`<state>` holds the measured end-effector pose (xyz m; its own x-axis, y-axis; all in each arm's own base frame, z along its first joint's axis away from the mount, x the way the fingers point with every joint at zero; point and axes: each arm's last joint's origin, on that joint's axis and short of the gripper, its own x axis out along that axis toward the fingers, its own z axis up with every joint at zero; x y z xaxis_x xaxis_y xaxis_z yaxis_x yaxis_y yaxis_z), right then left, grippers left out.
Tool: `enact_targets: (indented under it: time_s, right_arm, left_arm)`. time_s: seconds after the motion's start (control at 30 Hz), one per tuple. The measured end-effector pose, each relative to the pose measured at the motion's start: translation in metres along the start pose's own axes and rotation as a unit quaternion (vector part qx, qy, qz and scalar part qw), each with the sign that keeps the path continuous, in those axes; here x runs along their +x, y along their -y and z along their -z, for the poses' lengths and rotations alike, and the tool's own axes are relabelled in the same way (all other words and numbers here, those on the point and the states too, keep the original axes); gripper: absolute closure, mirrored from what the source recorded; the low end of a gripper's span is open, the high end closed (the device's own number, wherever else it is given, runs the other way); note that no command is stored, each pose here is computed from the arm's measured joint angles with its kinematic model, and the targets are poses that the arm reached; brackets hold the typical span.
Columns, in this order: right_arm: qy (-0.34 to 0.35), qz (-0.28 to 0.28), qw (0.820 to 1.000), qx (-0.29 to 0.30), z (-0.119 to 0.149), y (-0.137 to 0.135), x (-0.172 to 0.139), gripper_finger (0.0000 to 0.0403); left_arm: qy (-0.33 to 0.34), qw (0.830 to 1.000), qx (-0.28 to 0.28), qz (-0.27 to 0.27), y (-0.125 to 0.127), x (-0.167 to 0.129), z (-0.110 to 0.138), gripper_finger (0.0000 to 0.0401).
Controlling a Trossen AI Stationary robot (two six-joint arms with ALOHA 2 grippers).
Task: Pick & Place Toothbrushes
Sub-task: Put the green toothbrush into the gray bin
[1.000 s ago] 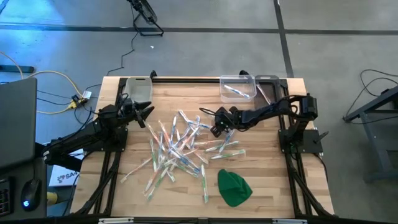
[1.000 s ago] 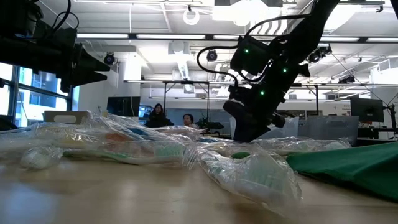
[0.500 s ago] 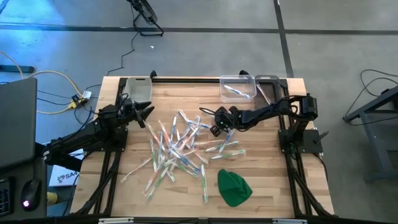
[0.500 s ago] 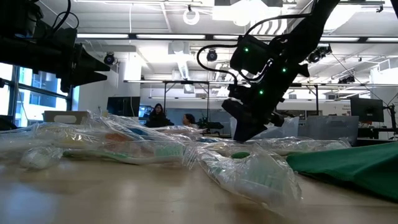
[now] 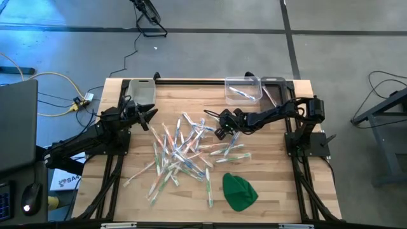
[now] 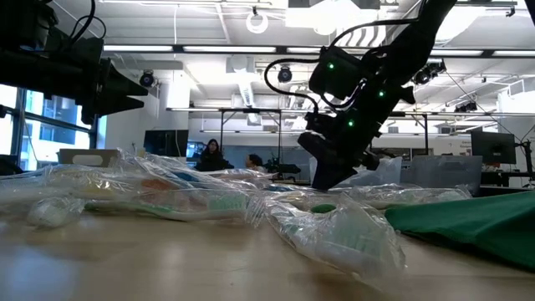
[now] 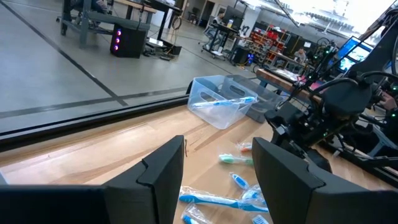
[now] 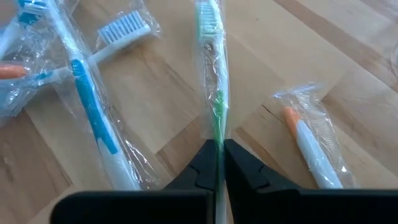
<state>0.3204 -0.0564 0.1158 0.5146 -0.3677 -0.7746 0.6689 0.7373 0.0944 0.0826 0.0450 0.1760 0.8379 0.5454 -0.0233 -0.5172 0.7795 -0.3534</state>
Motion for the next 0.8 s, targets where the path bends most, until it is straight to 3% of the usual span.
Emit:
enact_targets:
  time_s: [0.4,0.8]
  right_arm:
    - [0.047,-0.028,0.998,-0.017,-0.02,-0.001,-0.028,0.0399]
    - [0.147,-0.046,0.987,-0.038,-0.05,0.005,-0.068,0.0399]
  left_arm:
    - [0.0,1.0,0.0,0.0,0.0,0.0,0.0,0.0214]
    - [0.0,1.0,0.0,0.0,0.0,0.0,0.0,0.0214]
